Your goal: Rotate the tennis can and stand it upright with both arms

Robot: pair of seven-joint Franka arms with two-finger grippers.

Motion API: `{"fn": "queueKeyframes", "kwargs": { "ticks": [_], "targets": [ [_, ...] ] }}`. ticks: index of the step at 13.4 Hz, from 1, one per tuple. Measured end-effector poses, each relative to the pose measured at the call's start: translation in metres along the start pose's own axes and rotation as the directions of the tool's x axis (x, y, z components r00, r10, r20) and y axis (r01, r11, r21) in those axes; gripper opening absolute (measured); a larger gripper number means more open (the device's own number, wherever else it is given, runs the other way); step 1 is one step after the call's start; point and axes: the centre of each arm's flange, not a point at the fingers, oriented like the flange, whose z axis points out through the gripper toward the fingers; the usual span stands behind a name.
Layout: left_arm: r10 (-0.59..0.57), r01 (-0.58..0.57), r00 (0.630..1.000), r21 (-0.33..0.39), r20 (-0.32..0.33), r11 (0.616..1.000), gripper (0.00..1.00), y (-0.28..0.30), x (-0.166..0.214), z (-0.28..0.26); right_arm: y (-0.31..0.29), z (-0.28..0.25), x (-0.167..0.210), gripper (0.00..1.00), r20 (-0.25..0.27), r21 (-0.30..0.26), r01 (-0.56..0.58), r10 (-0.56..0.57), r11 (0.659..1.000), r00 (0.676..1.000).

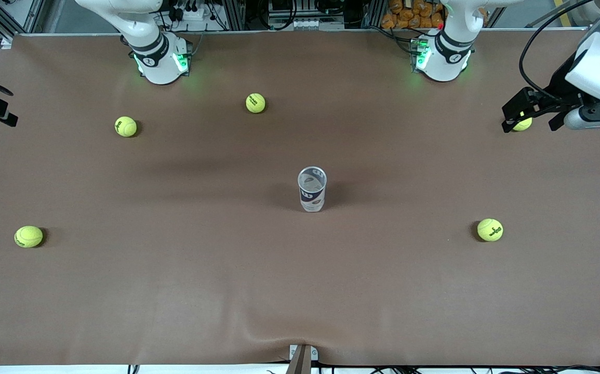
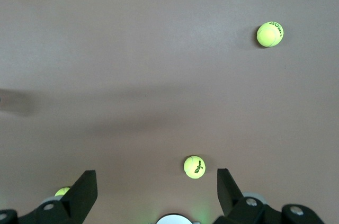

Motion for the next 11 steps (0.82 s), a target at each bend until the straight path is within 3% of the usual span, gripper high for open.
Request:
{"fn": "queueKeyframes", "kwargs": {
  "ticks": [11],
  "targets": [
    [-0.002, 0.002, 1.000, 0.016, -0.002, 1.000, 1.00, -0.0033, 0.0031, 0.0010, -0.0006, 0.0001, -0.0001, 1.00, 0.001, 0.001, 0.001, -0.001, 1.000, 1.000]
  ]
}}
